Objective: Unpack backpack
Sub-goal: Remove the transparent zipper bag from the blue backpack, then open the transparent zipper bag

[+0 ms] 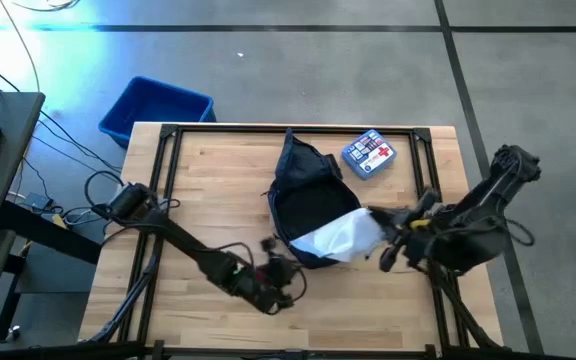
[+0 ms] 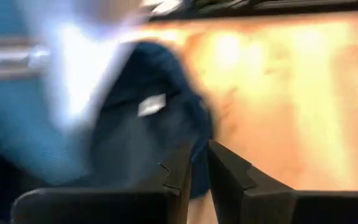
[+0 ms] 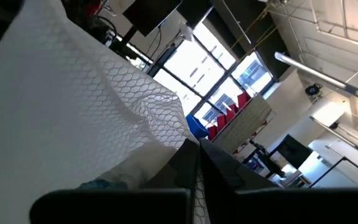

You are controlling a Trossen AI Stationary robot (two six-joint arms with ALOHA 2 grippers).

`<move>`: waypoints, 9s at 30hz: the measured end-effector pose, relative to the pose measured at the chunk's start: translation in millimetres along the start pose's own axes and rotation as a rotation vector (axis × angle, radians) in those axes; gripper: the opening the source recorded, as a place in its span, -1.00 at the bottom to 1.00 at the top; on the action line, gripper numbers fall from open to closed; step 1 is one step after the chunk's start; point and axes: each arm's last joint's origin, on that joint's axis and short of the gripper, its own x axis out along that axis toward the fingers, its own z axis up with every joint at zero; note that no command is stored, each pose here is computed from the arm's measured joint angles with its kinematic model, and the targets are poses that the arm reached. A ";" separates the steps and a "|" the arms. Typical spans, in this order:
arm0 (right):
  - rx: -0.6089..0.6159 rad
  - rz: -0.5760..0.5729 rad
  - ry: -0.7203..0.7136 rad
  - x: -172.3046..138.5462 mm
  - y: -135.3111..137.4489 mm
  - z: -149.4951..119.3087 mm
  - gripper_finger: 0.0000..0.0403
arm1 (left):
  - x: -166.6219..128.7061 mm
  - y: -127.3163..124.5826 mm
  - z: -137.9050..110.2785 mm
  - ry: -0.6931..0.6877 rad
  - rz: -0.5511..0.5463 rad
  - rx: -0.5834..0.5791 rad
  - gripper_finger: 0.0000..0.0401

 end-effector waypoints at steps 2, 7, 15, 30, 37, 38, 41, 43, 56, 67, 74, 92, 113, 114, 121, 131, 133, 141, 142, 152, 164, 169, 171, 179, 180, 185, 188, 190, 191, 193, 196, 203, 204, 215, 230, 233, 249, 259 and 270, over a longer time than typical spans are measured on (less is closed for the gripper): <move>0.035 0.004 -0.019 -7.6 -11.2 2.3 -1.00 | 14.2 -0.9 1.7 -0.032 -0.077 0.026 -0.85; 0.092 0.014 -0.040 -17.8 -29.8 2.6 -1.00 | 50.2 5.1 -9.3 -0.045 -0.150 0.165 -0.79; 0.067 0.021 -0.019 -18.8 -25.9 -0.1 -1.00 | 63.2 19.9 -9.7 -0.003 -0.150 0.092 -0.23; 0.075 0.107 0.042 -19.9 -2.4 -21.5 -1.00 | 52.4 78.9 -71.9 0.600 0.377 0.038 -0.93; 0.137 0.252 0.103 -21.7 19.8 -41.6 -1.00 | 15.4 108.6 -98.7 0.780 0.759 0.013 -0.99; 0.135 0.259 0.119 -21.4 24.5 -44.2 -1.00 | 12.0 111.7 -102.8 0.785 0.797 0.006 -0.99; 0.123 0.291 0.158 -17.9 40.2 -49.4 -1.00 | 0.4 121.2 -116.2 0.806 0.908 0.007 -0.97; 0.112 0.319 0.183 -14.0 53.2 -51.9 -1.00 | -7.9 126.4 -122.2 0.902 0.949 0.032 -0.92; -0.094 0.268 0.335 57.2 143.9 -84.3 -1.00 | -84.5 109.5 -74.9 0.779 0.857 -0.208 -0.13; -0.072 0.567 0.098 72.9 222.9 -86.3 -1.00 | -120.5 65.5 -52.9 0.182 0.506 -0.242 -0.16; -0.029 0.623 0.127 84.4 242.8 -103.6 -1.00 | -108.2 50.0 -45.5 0.122 0.405 -0.170 -0.17; -0.145 0.637 0.260 106.3 214.5 -114.9 -0.11 | -50.6 -9.1 -28.7 0.101 -0.112 -0.013 -0.18; -0.019 0.731 0.547 16.3 199.5 -104.6 0.13 | 9.3 1.7 -69.2 0.302 -0.053 0.097 -0.18; -0.035 0.746 0.551 14.5 205.7 -110.9 0.13 | 7.4 5.7 -73.4 0.349 -0.023 0.094 -0.18; -0.183 0.639 0.322 22.8 249.9 -139.2 0.12 | -18.3 13.2 -73.6 0.452 0.031 0.025 -0.18; -0.287 0.639 0.267 43.6 285.3 -161.9 0.10 | -31.0 -27.9 -37.7 0.126 -0.178 0.075 -0.18; -0.287 0.603 0.286 47.7 287.8 -167.8 0.02 | -27.2 -33.5 -37.7 0.080 -0.187 0.090 -0.18; -0.191 0.545 0.307 56.0 276.9 -161.1 -0.83 | -9.5 -47.2 -58.7 0.070 -0.215 0.333 -0.18; -0.182 0.546 0.309 56.0 276.1 -160.3 -0.91 | -9.0 -47.9 -58.6 0.073 -0.214 0.347 -0.18; -0.128 0.548 0.356 59.0 273.8 -164.2 -0.97 | -5.7 -49.6 -44.9 0.027 -0.170 0.339 -0.18; 0.034 0.573 0.361 74.2 264.5 -148.5 -1.00 | 3.6 -52.4 -48.0 0.013 -0.059 0.391 -0.18; 0.021 0.576 0.371 72.7 264.5 -149.6 -1.00 | 4.5 -51.0 -42.7 0.015 -0.015 0.374 -0.30; 0.017 0.580 0.381 72.1 264.6 -150.7 -1.00 | 3.5 -50.1 -41.3 0.030 0.021 0.367 -0.45; -0.053 0.612 0.433 63.2 260.2 -152.8 -0.99 | -3.6 -50.6 -30.5 0.032 0.144 0.361 -0.95; -0.064 0.618 0.435 60.2 258.2 -151.1 -0.97 | -4.4 -50.7 -29.1 0.027 0.161 0.358 -0.96; -0.020 0.639 0.426 44.9 243.1 -134.1 -0.70 | -5.0 -50.4 -28.8 0.025 0.174 0.335 -0.99; 0.064 0.672 0.410 39.0 240.8 -125.4 -0.48 | -4.4 -49.4 -28.9 0.023 0.187 0.315 -1.00; 0.137 0.750 0.390 37.8 243.3 -119.9 -0.37 | -4.2 -48.3 -28.5 0.012 0.217 0.312 -1.00; 0.176 0.790 0.382 38.0 244.9 -117.8 -0.33 | -4.3 -48.1 -28.2 0.008 0.225 0.311 -1.00; 0.246 0.788 0.394 42.6 245.5 -117.8 -0.29 | -4.3 -48.0 -28.1 0.007 0.229 0.310 -1.00; 0.301 0.652 0.484 53.9 239.7 -128.0 -0.28 | -4.3 -48.6 -27.8 0.006 0.221 0.306 -1.00; 0.341 0.630 0.595 70.5 236.6 -144.8 -0.28 | -3.8 -51.6 -27.1 0.023 0.134 0.333 -1.00; 0.339 0.629 0.588 71.6 238.2 -145.4 -0.28 | -3.7 -52.4 -26.9 0.027 0.111 0.335 -1.00; 0.280 0.672 0.489 67.9 248.6 -140.4 -0.29 | -1.5 -53.1 -27.1 0.058 0.013 0.331 -1.00; 0.200 0.631 0.509 59.8 248.7 -143.0 -0.99 | -4.9 -54.7 -31.7 0.101 -0.041 0.386 -1.00; 0.173 0.607 0.614 62.1 243.9 -154.9 -1.00 | -8.5 -56.8 -36.6 0.154 -0.124 0.412 -1.00; -0.146 0.278 1.012 56.3 200.2 -204.7 -1.00 | -18.8 -57.5 -54.1 0.362 -0.270 0.374 -1.00; -0.257 0.101 1.185 46.3 172.4 -266.0 -1.00 | -28.9 -46.6 -70.2 0.533 -0.159 0.361 -1.00; -0.105 0.094 1.140 33.2 159.6 -237.8 -1.00 | -42.5 -53.1 -24.9 0.458 -0.144 0.133 -0.85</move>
